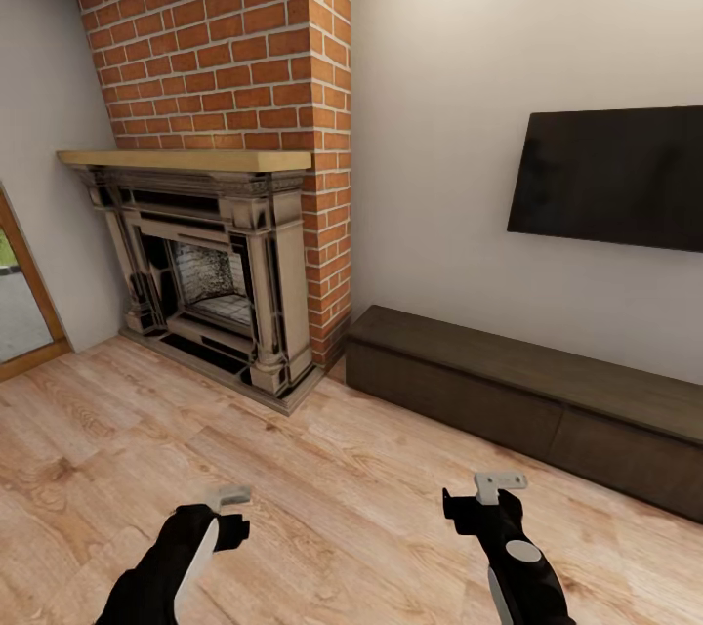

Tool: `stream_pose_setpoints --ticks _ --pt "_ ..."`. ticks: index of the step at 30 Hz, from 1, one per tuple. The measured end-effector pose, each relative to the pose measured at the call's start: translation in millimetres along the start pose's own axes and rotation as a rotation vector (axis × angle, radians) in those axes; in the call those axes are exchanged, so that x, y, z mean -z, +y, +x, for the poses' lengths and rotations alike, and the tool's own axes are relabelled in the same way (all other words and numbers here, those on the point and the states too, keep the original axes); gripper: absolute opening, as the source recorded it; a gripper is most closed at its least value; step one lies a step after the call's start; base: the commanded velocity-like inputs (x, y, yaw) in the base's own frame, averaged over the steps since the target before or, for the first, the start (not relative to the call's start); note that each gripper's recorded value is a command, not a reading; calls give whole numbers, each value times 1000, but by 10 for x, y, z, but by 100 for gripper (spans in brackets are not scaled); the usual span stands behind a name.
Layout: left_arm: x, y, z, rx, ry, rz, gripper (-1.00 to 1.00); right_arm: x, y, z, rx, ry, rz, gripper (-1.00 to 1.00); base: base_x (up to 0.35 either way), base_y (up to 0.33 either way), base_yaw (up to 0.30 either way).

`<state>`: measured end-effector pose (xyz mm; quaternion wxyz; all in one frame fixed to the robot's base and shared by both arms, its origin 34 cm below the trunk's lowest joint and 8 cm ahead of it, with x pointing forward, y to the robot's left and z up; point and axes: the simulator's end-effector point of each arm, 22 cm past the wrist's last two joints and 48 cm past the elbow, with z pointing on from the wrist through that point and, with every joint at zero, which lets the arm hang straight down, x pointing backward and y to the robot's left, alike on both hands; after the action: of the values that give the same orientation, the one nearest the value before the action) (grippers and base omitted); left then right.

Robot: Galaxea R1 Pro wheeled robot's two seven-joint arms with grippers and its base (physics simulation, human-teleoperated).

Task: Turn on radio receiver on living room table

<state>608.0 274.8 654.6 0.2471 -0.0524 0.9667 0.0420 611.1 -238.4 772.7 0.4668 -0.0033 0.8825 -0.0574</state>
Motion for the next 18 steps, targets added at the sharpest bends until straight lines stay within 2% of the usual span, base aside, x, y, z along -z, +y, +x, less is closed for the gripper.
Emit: stream_pose_setpoints --ticks 2,10,18 --pt "10 -110 19 -3 16 15 100 0 8 -1 1 0 -4 100 0 0 0" --pt "21 -147 19 -8 25 20 100 0 30 11 2 4 -15 100 0 0 -10" --pt "6 -136 52 -9 33 19 100 0 39 9 1 4 -16 100 0 0 -254"
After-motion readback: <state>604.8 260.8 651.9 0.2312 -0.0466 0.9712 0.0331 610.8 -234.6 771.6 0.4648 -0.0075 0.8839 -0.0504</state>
